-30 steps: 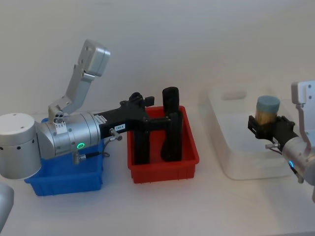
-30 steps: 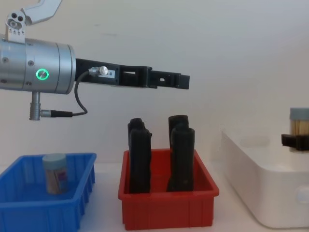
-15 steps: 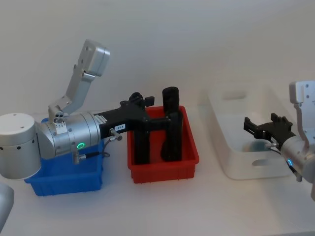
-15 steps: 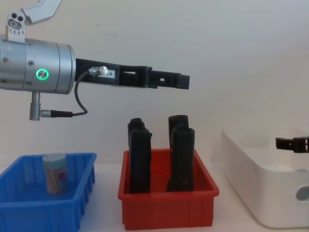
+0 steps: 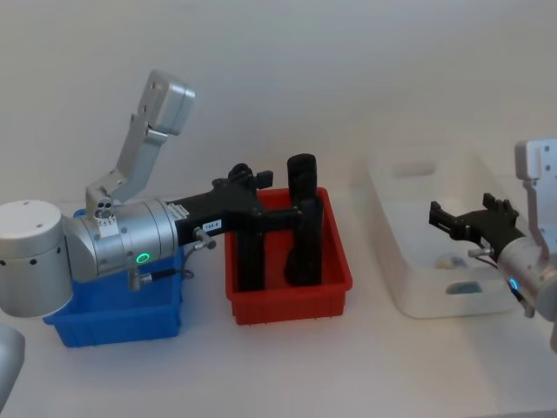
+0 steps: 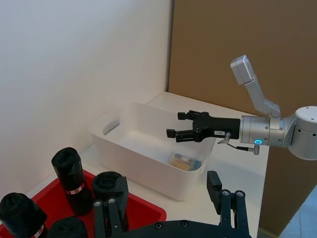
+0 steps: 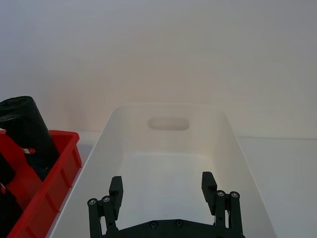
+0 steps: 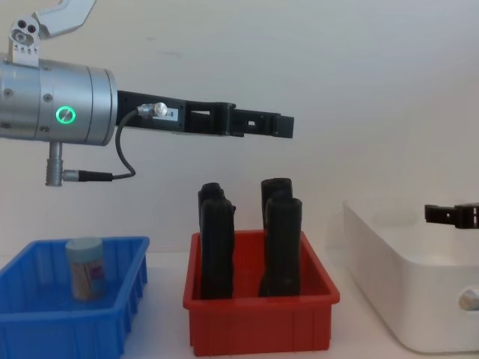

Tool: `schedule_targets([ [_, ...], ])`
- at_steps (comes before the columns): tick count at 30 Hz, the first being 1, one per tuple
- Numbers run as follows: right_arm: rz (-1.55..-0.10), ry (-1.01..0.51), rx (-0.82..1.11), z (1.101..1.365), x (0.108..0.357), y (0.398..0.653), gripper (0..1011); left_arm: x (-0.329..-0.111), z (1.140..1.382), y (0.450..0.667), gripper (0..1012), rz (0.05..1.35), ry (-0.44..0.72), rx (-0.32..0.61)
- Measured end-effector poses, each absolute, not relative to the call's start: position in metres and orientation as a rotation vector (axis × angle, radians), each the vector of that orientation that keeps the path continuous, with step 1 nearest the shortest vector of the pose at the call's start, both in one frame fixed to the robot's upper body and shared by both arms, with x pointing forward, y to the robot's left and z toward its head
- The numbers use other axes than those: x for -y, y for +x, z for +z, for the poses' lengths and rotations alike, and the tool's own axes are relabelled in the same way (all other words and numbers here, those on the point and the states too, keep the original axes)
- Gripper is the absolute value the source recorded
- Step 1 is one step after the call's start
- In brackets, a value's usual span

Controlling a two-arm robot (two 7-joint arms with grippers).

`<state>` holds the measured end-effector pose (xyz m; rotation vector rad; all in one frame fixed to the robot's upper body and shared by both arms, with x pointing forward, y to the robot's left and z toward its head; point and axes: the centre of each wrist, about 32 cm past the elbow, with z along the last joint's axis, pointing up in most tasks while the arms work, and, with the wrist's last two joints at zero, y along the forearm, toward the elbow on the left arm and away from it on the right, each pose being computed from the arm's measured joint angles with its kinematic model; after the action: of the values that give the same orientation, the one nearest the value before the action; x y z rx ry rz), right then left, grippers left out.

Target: Pick the cotton swabs from the blue box and place them into the white box.

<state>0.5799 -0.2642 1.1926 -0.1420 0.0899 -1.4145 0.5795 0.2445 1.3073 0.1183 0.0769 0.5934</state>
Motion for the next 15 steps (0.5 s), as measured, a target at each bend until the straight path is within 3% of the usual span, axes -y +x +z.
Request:
schedule_targets([
  [15,-1.421,-0.112,-0.059,1.1952,0.2662,0.5768,1001,-0.2445,1.3073,0.5795,1004,0.593,0.118,-0.077],
])
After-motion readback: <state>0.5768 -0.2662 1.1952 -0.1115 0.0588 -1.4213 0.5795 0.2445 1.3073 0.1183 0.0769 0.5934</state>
